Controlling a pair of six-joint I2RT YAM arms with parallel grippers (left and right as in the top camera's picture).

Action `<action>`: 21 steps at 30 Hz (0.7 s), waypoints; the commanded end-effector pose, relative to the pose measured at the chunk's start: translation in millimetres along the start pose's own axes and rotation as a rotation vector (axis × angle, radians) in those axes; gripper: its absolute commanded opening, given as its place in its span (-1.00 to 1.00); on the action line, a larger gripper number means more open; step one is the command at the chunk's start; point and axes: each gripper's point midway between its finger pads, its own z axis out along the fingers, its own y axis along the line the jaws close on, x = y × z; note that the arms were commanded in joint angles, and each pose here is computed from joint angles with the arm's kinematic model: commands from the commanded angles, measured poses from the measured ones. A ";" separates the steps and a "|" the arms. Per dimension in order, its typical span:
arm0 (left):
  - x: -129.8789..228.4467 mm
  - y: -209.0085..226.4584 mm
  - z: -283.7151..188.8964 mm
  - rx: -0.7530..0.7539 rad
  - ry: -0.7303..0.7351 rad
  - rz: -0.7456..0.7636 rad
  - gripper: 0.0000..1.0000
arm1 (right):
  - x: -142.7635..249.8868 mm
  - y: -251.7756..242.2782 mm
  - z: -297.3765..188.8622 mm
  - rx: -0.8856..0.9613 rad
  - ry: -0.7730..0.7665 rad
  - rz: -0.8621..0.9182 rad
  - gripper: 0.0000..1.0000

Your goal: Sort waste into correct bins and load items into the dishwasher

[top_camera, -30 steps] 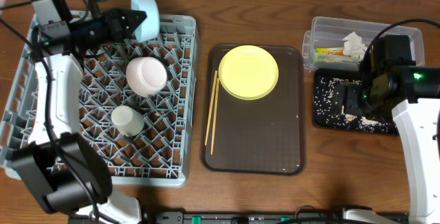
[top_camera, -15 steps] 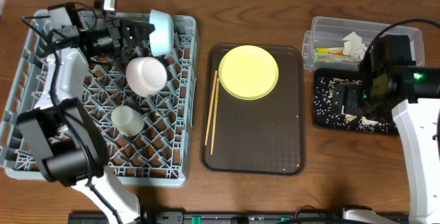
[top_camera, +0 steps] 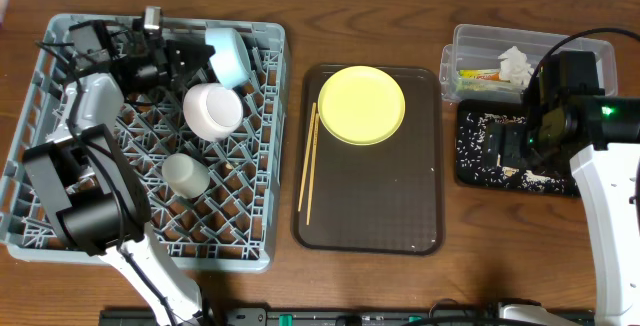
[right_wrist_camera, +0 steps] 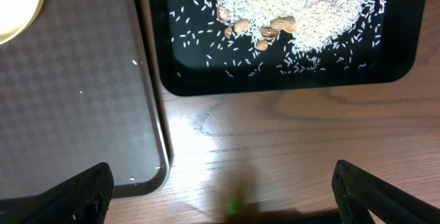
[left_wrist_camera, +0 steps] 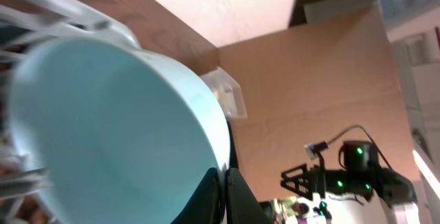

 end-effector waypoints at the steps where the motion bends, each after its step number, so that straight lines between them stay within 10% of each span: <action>1: -5.3 17.1 -13.1 -0.039 -0.037 -0.029 -0.89 | -1.2 -2.4 -2.0 0.010 -0.004 -0.009 0.99; 4: -9.4 19.4 -24.6 -0.046 -0.062 -0.031 -0.85 | -1.4 -2.4 -2.1 0.009 -0.004 -0.009 0.98; 13: -17.3 22.3 -49.3 -0.059 -0.117 -0.086 0.59 | -1.3 -2.4 -2.0 0.010 -0.004 -0.009 0.98; 21: -36.2 4.3 -79.3 -0.209 -0.221 0.005 0.72 | 0.0 -2.7 -2.1 0.011 0.001 -0.009 0.98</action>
